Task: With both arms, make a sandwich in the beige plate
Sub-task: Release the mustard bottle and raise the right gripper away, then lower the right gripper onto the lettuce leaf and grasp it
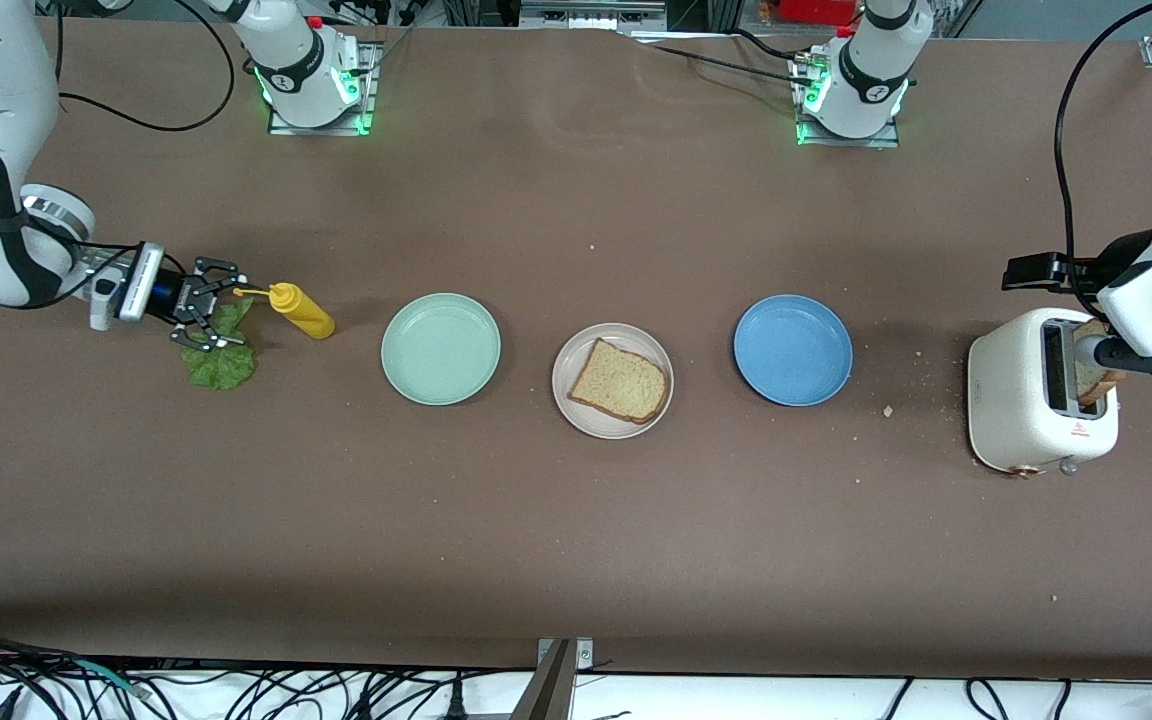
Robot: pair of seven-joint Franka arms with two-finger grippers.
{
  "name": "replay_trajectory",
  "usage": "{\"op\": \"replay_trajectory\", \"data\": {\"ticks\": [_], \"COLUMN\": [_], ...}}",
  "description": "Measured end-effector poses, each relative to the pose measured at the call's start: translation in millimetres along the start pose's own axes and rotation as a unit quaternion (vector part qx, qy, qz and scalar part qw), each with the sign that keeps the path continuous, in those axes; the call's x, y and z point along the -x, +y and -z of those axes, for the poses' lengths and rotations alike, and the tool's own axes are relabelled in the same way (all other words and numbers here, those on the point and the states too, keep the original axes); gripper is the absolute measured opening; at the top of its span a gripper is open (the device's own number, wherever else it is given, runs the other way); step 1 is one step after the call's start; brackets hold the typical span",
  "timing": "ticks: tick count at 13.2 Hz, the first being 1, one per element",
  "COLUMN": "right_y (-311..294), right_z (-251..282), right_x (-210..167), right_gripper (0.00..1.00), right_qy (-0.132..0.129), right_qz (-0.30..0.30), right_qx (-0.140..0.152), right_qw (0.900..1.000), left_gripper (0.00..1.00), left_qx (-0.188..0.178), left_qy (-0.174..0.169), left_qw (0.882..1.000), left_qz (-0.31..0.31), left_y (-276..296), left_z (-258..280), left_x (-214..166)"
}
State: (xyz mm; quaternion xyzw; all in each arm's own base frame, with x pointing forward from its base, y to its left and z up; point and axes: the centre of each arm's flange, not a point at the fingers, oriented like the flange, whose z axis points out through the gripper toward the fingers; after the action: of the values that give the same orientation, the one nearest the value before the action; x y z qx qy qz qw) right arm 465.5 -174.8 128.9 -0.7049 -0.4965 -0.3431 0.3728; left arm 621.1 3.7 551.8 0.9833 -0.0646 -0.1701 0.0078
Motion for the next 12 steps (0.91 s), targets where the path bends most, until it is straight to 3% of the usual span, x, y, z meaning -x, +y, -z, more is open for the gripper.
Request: {"op": "replay_trajectory", "data": {"ticks": [3,6,9,12], "right_y": [35,70,88,94], "right_z": [49,83,82,61], "right_x": [-31,-89,-154,-184], "right_gripper": [0.99,0.99,0.99,0.99], "right_qy": [-0.075,-0.169,-0.255,-0.314], "right_qz": [-0.036,-0.112,-0.210,-0.321], "right_qx": [-0.004,0.000,0.057,0.146], "right_qw": [0.996,0.979,0.942,0.881], "left_gripper": [1.00,1.00,1.00,1.00], "left_qx": [0.000,0.000,0.000,0.000], "left_qy": [0.000,0.000,0.000,-0.001], "left_qw": [1.000,1.000,1.000,1.000], "left_qz": [0.000,0.000,0.000,0.000], "left_y": [0,0,0,0], "left_z": [0,0,0,-1], "left_x": [0,0,0,0]}}
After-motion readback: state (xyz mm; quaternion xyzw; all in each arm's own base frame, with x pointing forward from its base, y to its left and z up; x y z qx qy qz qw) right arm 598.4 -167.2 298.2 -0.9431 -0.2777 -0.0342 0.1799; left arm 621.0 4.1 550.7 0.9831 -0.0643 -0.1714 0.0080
